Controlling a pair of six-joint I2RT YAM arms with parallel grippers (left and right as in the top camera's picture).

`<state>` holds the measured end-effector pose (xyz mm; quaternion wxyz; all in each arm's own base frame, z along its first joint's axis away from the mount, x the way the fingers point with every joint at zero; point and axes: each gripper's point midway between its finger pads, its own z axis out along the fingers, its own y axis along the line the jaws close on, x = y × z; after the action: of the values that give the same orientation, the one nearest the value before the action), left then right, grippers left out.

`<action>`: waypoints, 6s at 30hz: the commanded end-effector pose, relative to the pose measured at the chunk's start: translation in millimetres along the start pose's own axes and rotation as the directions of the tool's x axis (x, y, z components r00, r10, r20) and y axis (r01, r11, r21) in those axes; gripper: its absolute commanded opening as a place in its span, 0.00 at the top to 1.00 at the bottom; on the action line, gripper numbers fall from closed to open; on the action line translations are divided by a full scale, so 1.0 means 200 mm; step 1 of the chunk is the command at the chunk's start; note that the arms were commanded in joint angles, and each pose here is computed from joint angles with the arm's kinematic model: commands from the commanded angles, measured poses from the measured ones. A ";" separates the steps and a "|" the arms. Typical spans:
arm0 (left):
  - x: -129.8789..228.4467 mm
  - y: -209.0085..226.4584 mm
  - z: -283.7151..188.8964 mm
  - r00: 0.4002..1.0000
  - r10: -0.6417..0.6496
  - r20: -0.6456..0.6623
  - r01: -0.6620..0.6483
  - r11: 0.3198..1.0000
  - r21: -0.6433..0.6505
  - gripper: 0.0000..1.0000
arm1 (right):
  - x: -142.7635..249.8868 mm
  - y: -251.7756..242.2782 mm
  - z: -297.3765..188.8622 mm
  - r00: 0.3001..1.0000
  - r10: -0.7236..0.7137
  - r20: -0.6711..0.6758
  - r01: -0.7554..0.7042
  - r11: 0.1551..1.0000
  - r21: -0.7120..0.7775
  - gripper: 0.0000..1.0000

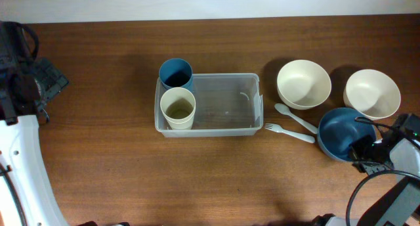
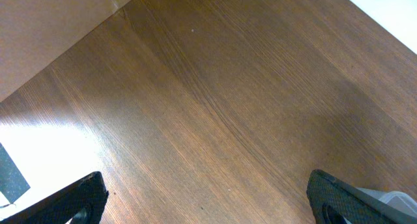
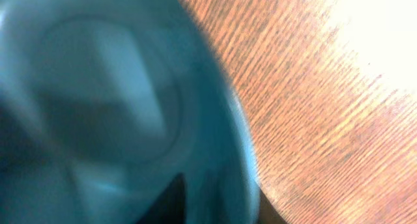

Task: Pack container
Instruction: 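Grasp the blue bowl's rim with the right gripper and lift, then carry the blue bowl into the container's right side and release, then move the right gripper to the front cream bowl at right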

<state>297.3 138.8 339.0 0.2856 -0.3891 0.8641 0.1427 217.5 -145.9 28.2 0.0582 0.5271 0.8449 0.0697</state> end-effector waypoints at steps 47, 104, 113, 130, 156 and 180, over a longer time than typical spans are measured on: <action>0.00 0.00 0.01 1.000 -0.014 -0.006 0.014 1.000 -0.005 0.00 | 0.22 0.58 -0.62 0.934 -0.327 0.143 0.336 0.669 -0.663 0.96; 0.00 0.00 0.01 1.000 -0.014 -0.006 0.014 1.000 -0.005 0.00 | 1.07 1.48 -0.17 0.598 -0.725 0.341 0.774 0.413 -0.479 0.96; 0.00 0.00 0.01 1.000 -0.014 -0.006 0.014 1.000 -0.005 0.00 | 1.10 1.49 -0.17 0.599 -0.719 0.351 0.780 0.428 -0.456 0.96; 0.00 0.00 0.01 1.000 -0.014 -0.006 0.014 1.000 -0.005 0.00 | 1.08 1.47 -0.15 0.602 -0.721 0.344 0.783 0.450 -0.429 0.74; 0.00 0.00 0.01 1.000 -0.014 -0.006 0.014 1.000 -0.005 0.00 | 1.04 1.55 -0.63 0.458 -0.797 0.394 0.876 0.331 -0.350 0.50; 0.00 0.00 0.01 1.000 -0.014 -0.006 0.014 1.000 -0.005 0.00 | 0.18 1.11 -0.19 0.921 -0.387 0.039 0.388 0.921 -0.026 0.26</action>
<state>297.4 138.8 339.1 0.2858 -0.3893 0.8640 0.1426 392.1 -6.9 129.0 0.1220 0.3027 0.9420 0.0784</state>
